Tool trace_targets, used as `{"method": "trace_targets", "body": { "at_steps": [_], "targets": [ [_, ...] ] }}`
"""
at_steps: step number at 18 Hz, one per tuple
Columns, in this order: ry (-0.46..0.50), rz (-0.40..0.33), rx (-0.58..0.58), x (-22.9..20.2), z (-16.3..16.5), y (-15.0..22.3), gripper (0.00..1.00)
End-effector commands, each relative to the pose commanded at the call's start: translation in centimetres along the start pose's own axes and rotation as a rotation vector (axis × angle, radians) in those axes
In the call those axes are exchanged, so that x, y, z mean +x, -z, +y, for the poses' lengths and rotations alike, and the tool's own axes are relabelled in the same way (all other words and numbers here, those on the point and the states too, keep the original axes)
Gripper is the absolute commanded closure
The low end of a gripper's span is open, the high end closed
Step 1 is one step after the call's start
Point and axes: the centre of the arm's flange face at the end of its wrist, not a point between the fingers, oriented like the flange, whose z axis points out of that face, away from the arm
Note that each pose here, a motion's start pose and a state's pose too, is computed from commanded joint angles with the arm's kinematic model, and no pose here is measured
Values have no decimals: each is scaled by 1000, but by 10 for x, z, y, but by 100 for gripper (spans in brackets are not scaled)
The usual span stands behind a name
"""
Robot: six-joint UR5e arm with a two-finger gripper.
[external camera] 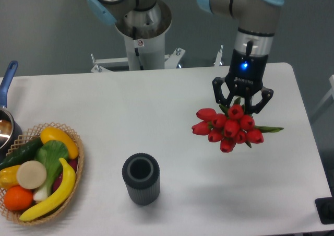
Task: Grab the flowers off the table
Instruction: 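Lift the gripped tulip bouquet up off the table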
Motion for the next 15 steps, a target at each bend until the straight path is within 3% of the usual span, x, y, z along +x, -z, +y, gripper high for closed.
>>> {"method": "trace_targets", "body": {
  "at_steps": [15],
  "targets": [
    [11,2,32,-5,3,7,54]
  ]
}}
